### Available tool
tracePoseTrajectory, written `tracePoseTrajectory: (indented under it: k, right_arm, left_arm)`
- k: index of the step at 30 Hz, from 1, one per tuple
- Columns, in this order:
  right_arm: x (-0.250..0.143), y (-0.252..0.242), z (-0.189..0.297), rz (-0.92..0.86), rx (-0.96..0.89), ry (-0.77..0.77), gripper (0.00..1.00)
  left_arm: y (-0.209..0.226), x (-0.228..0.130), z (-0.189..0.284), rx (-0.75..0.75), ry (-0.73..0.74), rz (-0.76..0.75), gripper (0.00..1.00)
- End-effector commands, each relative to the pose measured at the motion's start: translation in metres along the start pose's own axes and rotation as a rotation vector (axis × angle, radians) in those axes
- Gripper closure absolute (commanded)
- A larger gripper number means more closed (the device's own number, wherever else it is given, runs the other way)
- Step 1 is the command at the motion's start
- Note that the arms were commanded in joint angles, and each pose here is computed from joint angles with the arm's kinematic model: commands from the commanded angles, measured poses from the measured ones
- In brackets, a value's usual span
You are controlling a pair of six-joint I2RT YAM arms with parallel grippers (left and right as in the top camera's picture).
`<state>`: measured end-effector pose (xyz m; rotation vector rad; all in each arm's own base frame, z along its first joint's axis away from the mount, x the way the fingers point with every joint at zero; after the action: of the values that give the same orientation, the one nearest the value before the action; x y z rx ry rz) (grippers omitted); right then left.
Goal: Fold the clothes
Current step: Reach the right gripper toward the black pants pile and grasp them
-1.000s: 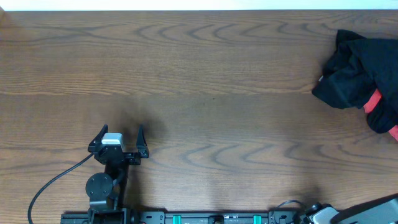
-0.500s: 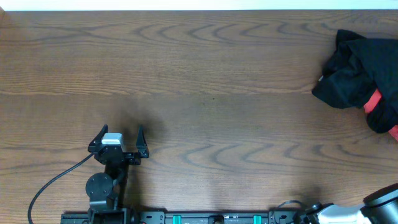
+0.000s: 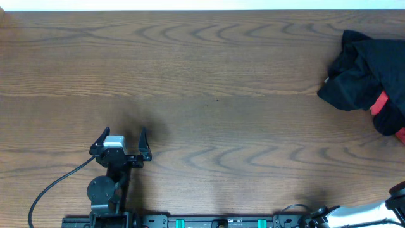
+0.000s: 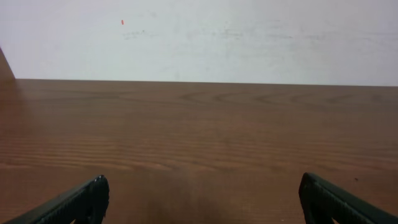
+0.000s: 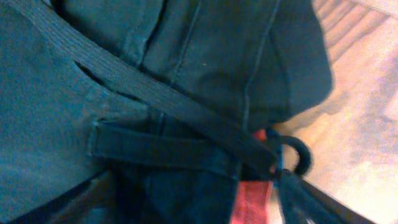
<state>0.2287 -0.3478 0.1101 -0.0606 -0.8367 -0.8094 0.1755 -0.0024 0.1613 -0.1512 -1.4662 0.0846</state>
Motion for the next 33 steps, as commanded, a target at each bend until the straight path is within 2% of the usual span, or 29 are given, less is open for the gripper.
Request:
tracePoseTrajectory:
  k: [1, 4, 6, 7, 9, 18, 23, 28, 33]
  right_arm:
    - [0.006, 0.000, -0.002, 0.011, 0.040, -0.022, 0.32]
    - [0.008, 0.001, -0.001, 0.015, 0.052, -0.031, 0.55]
    - [0.010, 0.002, -0.001, 0.015, 0.066, -0.042, 0.78]
    - [0.012, 0.004, -0.001, 0.016, 0.083, -0.050, 0.87]
    - [0.015, 0.007, 0.000, 0.004, 0.112, -0.065, 0.98]
    - [0.055, 0.034, 0.027, -0.045, 0.307, -0.164, 0.99]
    - [0.088, 0.065, 0.061, 0.010, 0.392, -0.252, 0.99]
    - [0.105, 0.118, 0.097, 0.070, 0.472, -0.312, 0.99]
    - [0.104, 0.199, 0.126, 0.165, 0.628, -0.323, 0.99]
  left_arm:
    - [0.001, -0.012, -0.001, -0.001, 0.047, 0.008, 0.02]
    - [0.001, -0.012, -0.001, -0.001, 0.047, 0.008, 0.02]
    - [0.001, -0.012, -0.001, -0.001, 0.047, 0.008, 0.02]
    - [0.001, -0.012, -0.001, -0.001, 0.047, 0.008, 0.02]
    - [0.001, -0.012, -0.001, -0.001, 0.047, 0.008, 0.02]
    - [0.001, -0.012, -0.001, -0.001, 0.047, 0.008, 0.02]
    - [0.001, -0.012, -0.001, -0.001, 0.047, 0.008, 0.02]
    - [0.001, -0.012, -0.001, -0.001, 0.047, 0.008, 0.02]
    - [0.001, -0.012, -0.001, -0.001, 0.047, 0.008, 0.02]
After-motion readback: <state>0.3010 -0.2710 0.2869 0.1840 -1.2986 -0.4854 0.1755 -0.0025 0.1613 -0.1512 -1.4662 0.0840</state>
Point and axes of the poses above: each gripper's point midway between its finger pads, its own z axis back along the fingers, its own y axis along the line the jaws close on, x = y × z, the point moved 7 cm from there along z, back along the fingers, and after that the axes turned 6 degrees about z, right-handed, at the moved point
